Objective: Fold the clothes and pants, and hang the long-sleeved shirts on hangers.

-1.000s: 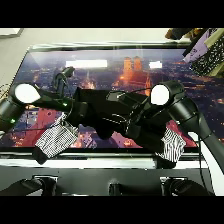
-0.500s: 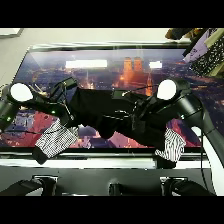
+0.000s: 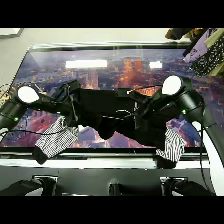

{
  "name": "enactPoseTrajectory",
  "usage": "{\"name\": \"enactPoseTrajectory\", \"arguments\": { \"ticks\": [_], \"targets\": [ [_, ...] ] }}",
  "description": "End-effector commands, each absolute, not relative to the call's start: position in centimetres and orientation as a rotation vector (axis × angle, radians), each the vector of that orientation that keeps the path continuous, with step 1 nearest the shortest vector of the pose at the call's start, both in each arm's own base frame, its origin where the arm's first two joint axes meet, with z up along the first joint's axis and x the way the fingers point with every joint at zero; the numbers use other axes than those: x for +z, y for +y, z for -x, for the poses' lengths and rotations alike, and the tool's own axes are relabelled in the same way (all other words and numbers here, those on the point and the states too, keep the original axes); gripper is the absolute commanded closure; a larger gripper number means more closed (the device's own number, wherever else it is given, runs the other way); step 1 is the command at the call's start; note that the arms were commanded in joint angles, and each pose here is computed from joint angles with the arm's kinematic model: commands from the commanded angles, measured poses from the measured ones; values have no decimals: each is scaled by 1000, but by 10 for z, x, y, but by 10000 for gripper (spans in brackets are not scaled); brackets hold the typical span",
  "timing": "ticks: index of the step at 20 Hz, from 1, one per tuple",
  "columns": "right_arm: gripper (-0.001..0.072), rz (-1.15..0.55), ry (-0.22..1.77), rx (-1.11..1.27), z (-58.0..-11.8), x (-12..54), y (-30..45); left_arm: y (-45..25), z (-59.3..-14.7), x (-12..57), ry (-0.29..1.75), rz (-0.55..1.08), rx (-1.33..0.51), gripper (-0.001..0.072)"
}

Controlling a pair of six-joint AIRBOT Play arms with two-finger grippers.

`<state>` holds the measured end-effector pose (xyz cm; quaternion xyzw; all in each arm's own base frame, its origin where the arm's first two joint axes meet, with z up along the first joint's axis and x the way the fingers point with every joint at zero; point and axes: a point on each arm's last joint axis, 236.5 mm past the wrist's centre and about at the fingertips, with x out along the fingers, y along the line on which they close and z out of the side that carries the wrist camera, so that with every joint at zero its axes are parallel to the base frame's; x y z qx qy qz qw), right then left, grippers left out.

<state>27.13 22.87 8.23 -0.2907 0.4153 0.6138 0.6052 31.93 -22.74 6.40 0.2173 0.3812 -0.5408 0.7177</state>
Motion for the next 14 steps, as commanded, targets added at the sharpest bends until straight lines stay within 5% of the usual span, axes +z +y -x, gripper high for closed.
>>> {"name": "enactPoseTrajectory", "arguments": {
  "ticks": [1,3,6,8,9,11,12,14],
  "targets": [
    [684,700,910,1459,-271,82,238,-246,-322,62,796,-474,-1236,74],
    [684,710,885,1464,-272,83,245,-254,-322,57,793,-480,-1245,77],
    [684,714,875,1457,-274,83,246,-266,-315,45,814,-493,-1284,267],
    [684,714,880,1460,-273,83,246,-268,-312,43,806,-511,-1308,616],
    [683,715,881,1461,-272,83,246,-268,-312,44,797,-519,-1313,683],
    [680,718,883,1452,-274,82,244,-268,-314,50,785,-517,-1305,684],
    [645,713,881,1438,-278,83,241,-269,-317,56,776,-512,-1296,685],
    [342,662,905,1369,-288,88,227,-268,-323,69,764,-488,-1267,685]
  ]
}}
